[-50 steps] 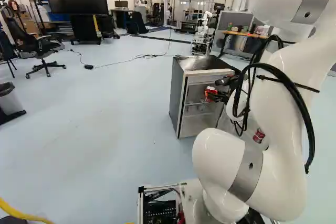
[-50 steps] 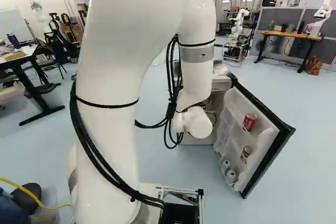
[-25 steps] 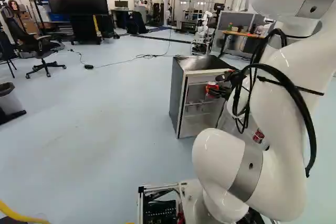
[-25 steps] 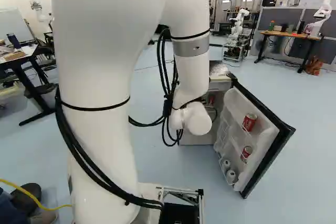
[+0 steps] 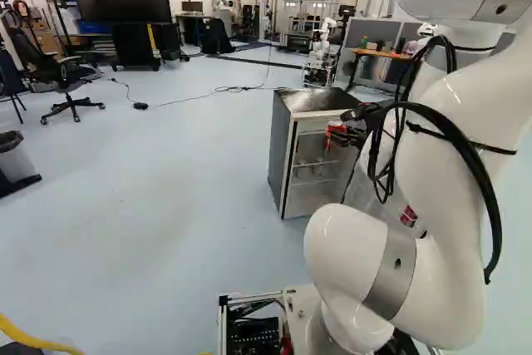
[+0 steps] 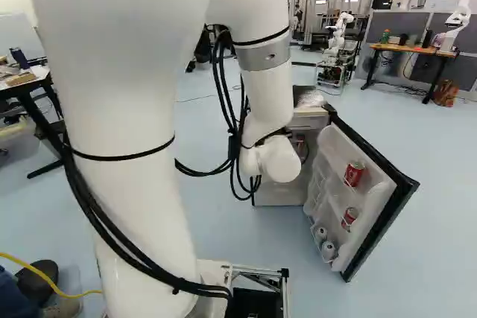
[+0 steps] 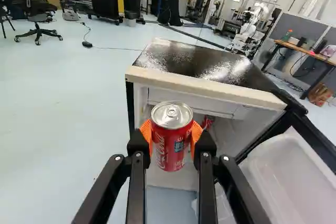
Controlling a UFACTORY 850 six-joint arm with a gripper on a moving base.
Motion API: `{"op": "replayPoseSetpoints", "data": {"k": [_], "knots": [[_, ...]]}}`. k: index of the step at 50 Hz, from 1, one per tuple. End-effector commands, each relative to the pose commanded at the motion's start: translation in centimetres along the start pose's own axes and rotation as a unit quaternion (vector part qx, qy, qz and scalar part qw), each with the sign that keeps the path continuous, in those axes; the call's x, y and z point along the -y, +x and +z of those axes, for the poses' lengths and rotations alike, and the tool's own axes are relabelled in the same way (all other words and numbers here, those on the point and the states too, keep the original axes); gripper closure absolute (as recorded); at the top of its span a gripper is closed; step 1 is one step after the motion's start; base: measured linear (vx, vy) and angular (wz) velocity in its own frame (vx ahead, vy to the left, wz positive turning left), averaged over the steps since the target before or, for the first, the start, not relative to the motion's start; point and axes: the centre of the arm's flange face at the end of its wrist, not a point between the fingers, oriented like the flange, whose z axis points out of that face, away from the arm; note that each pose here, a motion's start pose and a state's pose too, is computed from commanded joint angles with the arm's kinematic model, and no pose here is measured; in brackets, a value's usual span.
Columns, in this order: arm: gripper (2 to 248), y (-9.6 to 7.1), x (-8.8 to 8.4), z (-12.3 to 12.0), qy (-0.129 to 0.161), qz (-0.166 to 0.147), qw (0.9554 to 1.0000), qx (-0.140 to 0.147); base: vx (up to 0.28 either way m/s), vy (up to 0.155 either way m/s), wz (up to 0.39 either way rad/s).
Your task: Grab a drink from the fridge
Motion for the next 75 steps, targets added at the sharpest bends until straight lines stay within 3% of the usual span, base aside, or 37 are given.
{"op": "replayPoseSetpoints", "data": {"k": [39, 75], "knots": [[158, 5.1, -1.6, 2.3, -0.029, -0.027, 0.9982, -0.046, 0.000, 0.000, 0.000], [158, 6.8, -2.6, 5.9, -0.065, -0.006, 0.9958, -0.064, 0.000, 0.000, 0.000]]}}
